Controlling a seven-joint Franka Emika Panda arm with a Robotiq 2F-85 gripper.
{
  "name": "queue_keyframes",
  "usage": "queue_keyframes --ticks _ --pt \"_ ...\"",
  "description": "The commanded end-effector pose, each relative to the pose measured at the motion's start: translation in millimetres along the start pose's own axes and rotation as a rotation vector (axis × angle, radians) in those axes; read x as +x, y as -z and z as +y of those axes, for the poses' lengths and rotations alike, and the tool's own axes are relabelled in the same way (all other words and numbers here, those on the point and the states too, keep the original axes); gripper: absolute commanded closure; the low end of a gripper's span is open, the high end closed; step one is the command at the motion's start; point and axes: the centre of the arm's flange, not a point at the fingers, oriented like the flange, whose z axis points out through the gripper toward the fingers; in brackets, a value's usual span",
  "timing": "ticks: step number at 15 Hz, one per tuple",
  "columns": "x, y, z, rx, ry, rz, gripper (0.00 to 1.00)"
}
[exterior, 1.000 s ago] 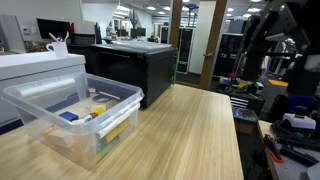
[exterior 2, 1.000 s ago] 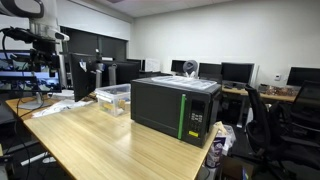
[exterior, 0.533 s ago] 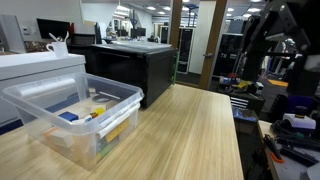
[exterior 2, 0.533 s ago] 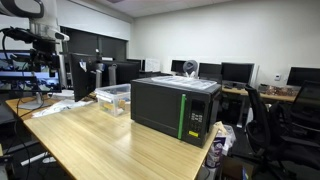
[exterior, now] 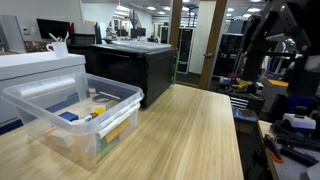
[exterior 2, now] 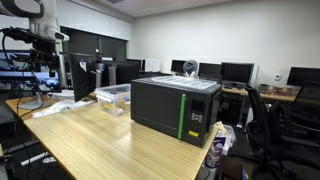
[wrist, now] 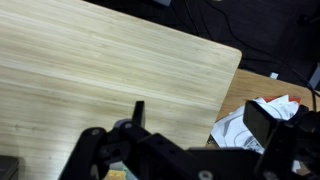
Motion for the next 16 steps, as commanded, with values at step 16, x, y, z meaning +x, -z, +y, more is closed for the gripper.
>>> queue_keyframes --ticks 16 --pt "-30.8 40.4 185.4 -0.2 -0.329 0.291 0.0"
